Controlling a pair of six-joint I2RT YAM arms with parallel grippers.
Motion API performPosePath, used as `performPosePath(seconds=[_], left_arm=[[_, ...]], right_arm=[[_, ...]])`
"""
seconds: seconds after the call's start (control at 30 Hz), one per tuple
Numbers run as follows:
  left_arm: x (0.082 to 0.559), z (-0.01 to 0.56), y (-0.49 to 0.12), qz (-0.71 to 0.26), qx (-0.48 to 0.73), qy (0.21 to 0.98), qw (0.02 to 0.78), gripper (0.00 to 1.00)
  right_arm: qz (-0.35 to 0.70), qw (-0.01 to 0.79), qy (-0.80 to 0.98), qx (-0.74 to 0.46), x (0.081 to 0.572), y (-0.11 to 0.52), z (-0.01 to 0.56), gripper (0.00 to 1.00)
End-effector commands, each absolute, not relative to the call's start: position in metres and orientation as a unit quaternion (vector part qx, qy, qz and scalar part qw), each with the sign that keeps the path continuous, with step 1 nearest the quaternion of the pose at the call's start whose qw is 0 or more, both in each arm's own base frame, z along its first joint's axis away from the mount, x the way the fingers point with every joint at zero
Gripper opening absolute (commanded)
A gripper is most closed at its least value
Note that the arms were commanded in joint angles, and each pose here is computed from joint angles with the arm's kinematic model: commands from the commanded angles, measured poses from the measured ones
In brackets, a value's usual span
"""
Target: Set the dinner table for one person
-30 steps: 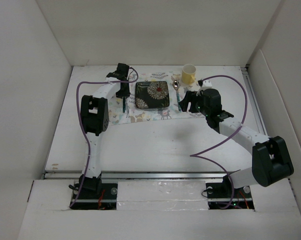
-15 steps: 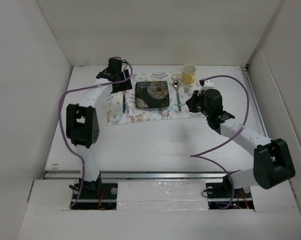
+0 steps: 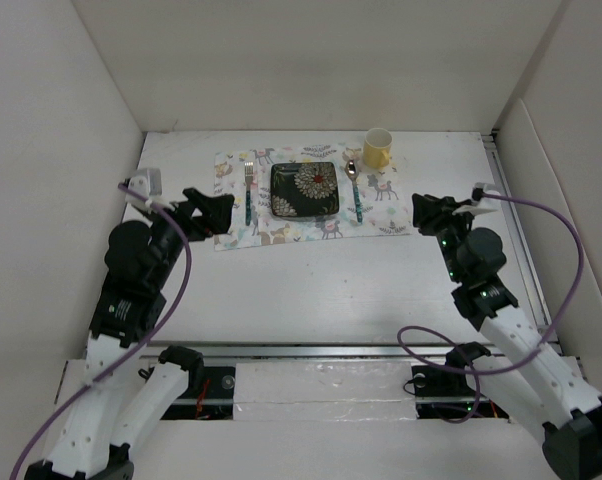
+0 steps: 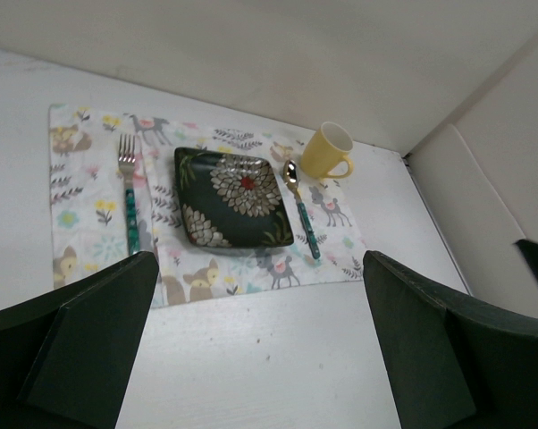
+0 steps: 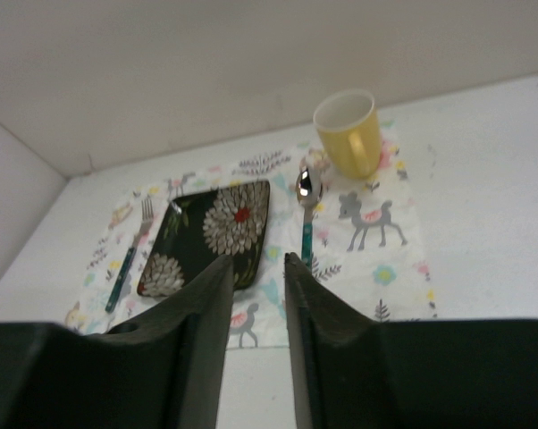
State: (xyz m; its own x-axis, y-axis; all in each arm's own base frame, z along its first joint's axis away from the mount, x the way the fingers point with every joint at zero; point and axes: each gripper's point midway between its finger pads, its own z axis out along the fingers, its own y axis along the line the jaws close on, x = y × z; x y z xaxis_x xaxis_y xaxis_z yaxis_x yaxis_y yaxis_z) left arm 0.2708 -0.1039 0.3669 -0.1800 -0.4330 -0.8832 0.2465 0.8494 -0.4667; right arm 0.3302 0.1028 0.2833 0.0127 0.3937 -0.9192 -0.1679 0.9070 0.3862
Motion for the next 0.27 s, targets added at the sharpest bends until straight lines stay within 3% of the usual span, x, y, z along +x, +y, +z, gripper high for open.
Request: performPosePath(seconds=[0.0,0.1,0.23], left_arm=[[0.25,0.338,-0.08,-0.241,-0.11,0.716,0.645,0.99],[0.232,0.336,-0.071,-0.249,-0.125,0.694,0.664,0.99],[0.237,0.319,-0.079,-0.263,-0.119,0.7,0.653,0.99]], right_arm=[[0.191,0.773,0.586,0.152,0.302,0.065,0.342,0.41],[0.18,0.783,0.566,0.185,0.272,0.041,0.36,0.52],[0.18,0.782,0.569,0.179,0.255,0.036,0.362,0.59]])
